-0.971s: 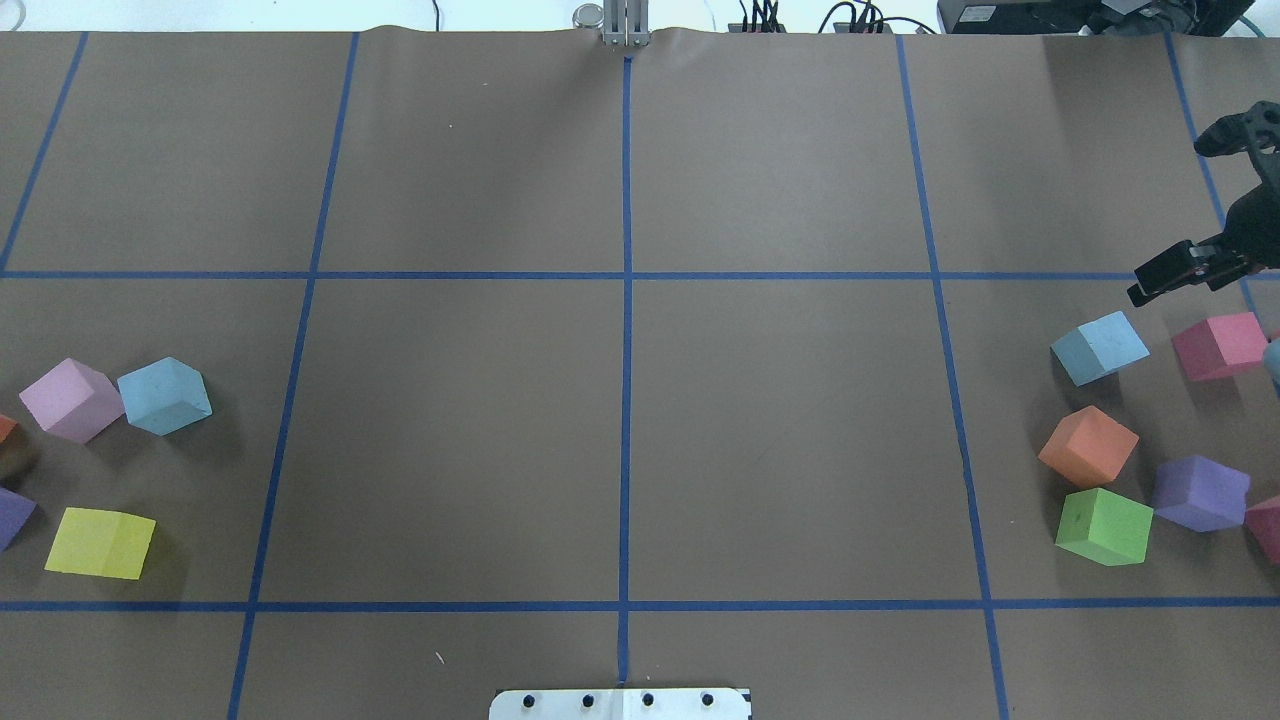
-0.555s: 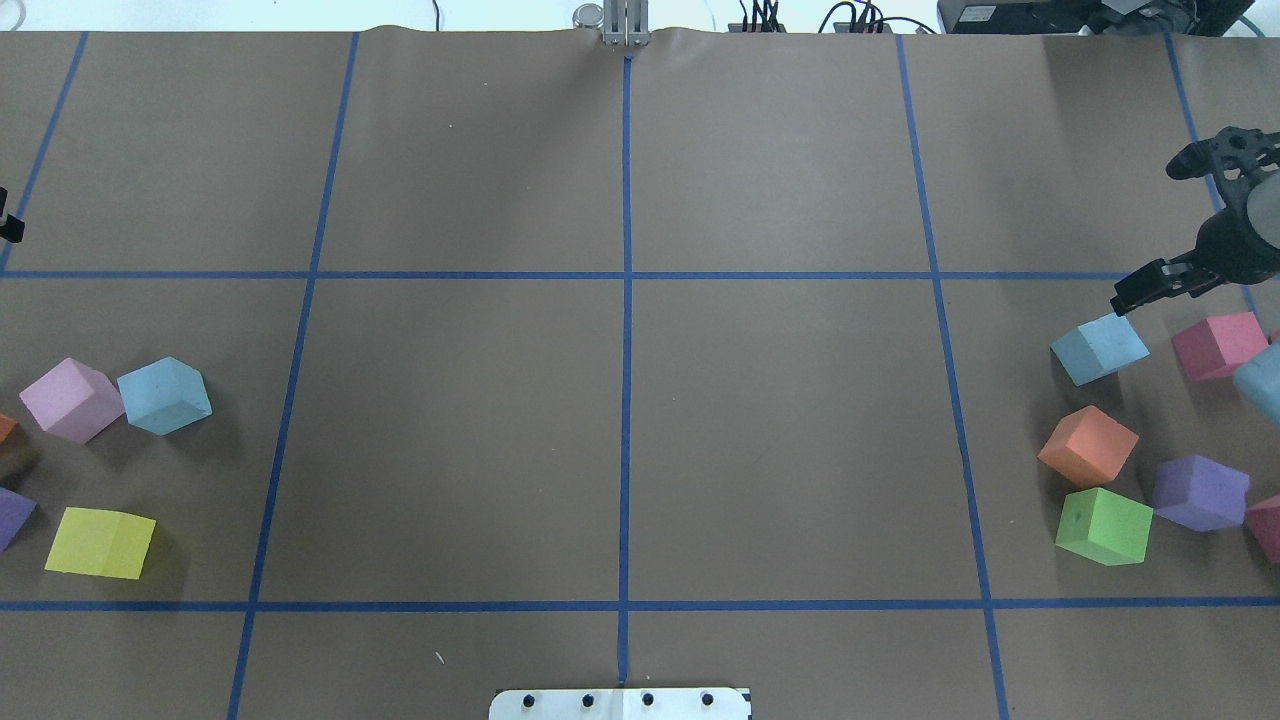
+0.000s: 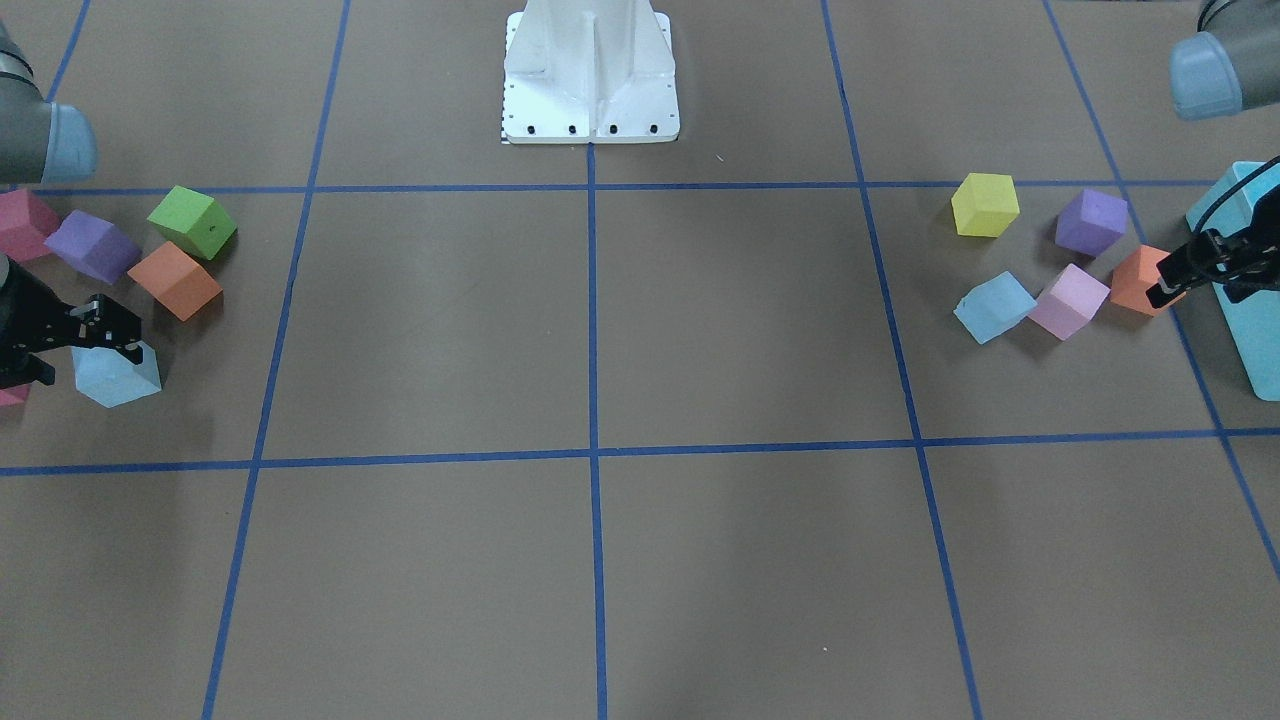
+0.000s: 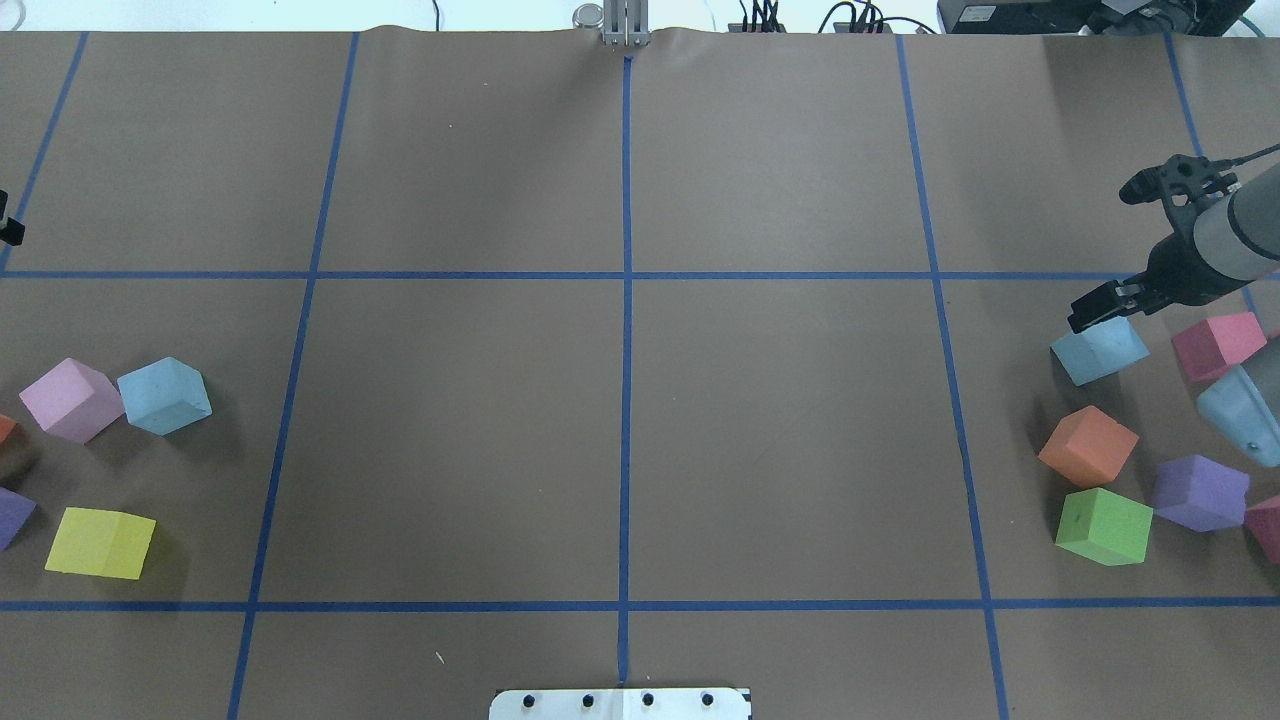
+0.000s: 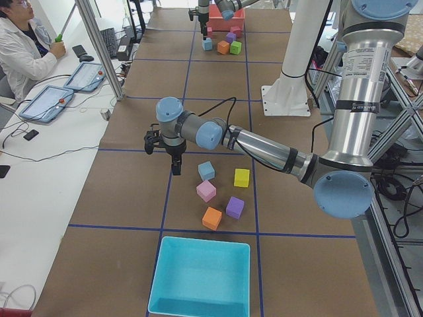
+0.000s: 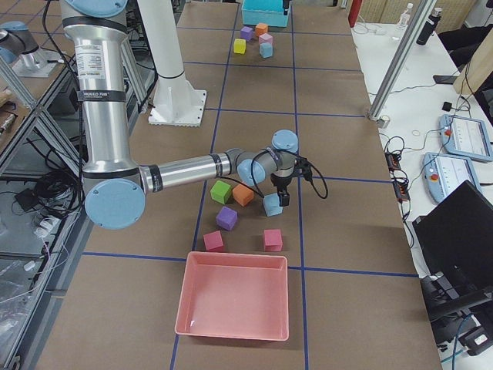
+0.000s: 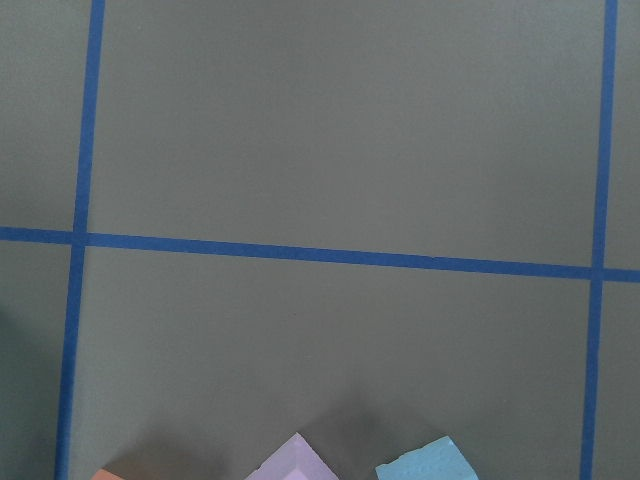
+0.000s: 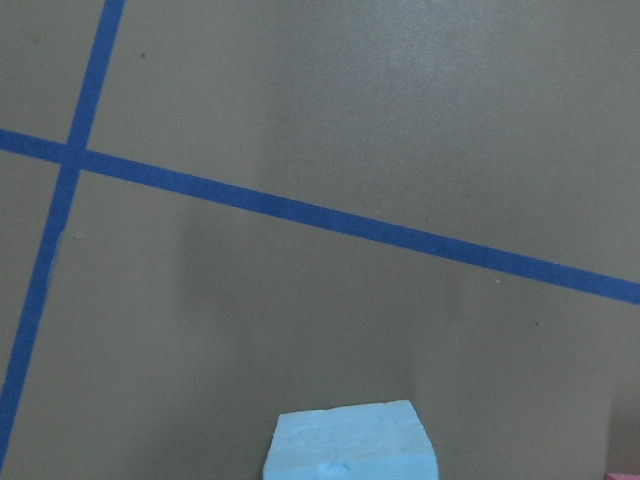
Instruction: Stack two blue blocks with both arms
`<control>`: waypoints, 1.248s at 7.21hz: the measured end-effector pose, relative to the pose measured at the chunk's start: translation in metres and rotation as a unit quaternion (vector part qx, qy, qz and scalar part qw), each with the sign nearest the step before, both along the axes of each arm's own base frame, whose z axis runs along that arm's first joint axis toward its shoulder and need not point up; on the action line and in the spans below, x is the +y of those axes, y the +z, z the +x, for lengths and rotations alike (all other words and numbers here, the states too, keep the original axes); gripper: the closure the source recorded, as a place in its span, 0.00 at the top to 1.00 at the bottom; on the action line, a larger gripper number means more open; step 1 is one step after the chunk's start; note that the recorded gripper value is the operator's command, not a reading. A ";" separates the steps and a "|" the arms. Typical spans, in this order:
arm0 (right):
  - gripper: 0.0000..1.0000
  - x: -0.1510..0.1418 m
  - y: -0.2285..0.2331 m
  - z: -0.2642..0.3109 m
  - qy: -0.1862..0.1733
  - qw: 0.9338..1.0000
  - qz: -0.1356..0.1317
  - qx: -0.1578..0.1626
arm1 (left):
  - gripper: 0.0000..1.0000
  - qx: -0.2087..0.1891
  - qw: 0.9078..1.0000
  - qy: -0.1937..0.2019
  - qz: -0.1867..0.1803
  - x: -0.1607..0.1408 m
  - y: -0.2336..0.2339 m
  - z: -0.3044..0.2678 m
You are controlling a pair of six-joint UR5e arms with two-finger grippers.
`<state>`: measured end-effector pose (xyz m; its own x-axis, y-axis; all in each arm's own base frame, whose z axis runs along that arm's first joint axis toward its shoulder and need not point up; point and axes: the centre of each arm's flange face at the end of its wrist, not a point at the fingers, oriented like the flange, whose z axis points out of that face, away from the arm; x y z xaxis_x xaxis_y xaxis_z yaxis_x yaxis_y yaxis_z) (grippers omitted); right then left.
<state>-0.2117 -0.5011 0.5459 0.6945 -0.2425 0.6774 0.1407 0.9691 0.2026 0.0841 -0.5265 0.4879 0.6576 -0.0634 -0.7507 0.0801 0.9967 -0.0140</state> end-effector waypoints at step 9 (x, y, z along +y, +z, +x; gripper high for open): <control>0.97 0.003 0.011 -0.014 -0.031 0.999 0.018 0.015 | 0.99 -0.001 1.000 0.003 0.001 0.000 0.004 0.000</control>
<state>-0.2255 -0.4980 0.5571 0.6968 -0.3093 0.6472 0.2061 0.9506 0.2323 0.0842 -0.5262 0.4916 0.6596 -0.0582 -0.7494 0.0736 0.9972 -0.0126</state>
